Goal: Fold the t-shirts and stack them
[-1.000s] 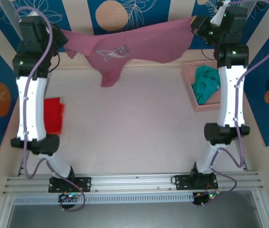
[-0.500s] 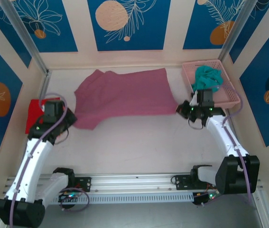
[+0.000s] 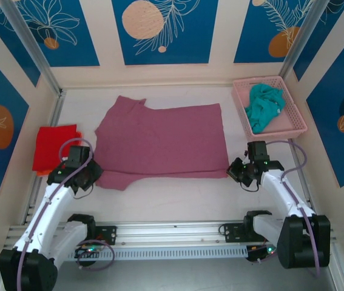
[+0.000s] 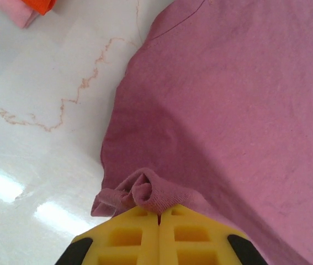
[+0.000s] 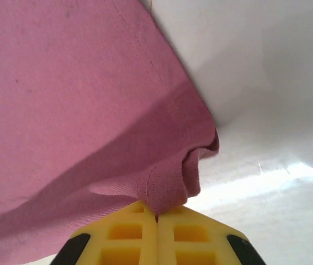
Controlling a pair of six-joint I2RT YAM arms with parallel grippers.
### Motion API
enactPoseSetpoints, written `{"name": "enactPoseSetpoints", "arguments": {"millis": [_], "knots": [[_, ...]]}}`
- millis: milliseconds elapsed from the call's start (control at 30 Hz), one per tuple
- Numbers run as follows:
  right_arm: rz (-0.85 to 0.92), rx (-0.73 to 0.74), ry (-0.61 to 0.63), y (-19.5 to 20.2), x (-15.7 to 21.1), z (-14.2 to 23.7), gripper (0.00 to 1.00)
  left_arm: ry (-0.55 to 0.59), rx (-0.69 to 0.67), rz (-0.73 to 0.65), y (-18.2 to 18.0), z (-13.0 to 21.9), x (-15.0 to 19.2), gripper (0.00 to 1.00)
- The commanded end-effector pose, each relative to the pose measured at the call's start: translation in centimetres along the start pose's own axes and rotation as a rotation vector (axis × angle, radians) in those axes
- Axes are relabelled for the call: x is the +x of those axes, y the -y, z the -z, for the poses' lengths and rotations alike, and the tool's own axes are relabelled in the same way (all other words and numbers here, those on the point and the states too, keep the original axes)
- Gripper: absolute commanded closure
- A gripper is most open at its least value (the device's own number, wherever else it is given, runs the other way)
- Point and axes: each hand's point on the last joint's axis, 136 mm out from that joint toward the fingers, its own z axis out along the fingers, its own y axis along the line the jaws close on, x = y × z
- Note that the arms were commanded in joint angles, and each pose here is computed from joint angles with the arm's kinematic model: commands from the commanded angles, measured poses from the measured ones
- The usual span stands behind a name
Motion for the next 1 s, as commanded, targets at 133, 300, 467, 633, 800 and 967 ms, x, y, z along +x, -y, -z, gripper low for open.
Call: {"name": "enactPoseSetpoints", "arguments": {"millis": [133, 300, 467, 633, 800, 967], "knots": [[-0.066, 0.063, -0.040, 2.2, 2.8, 1.3, 1.00, -0.068, -0.086, 0.018, -2.1, 1.4, 1.6, 1.00], [-0.071, 0.059, -0.050, 2.4, 3.3, 1.5, 1.00, -0.136, -0.127, -0.001, -3.2, 1.3, 3.0, 1.00], [-0.057, 0.025, -0.031, 0.5, 1.5, 1.2, 1.00, -0.118, -0.132, -0.014, -1.9, 0.4, 1.6, 1.00], [-0.031, 0.018, 0.008, -1.4, -1.1, 1.5, 1.00, -0.049, -0.148, -0.056, 0.1, 0.5, -1.5, 1.00], [-0.004, 0.020, 0.002, -3.1, -3.2, 1.2, 1.00, -0.015, -0.186, -0.152, 1.9, -0.2, -4.3, 1.00], [0.033, 0.013, -0.001, -4.9, -5.3, 0.6, 1.00, -0.017, -0.202, -0.207, 3.7, -1.6, -6.0, 1.00]]}}
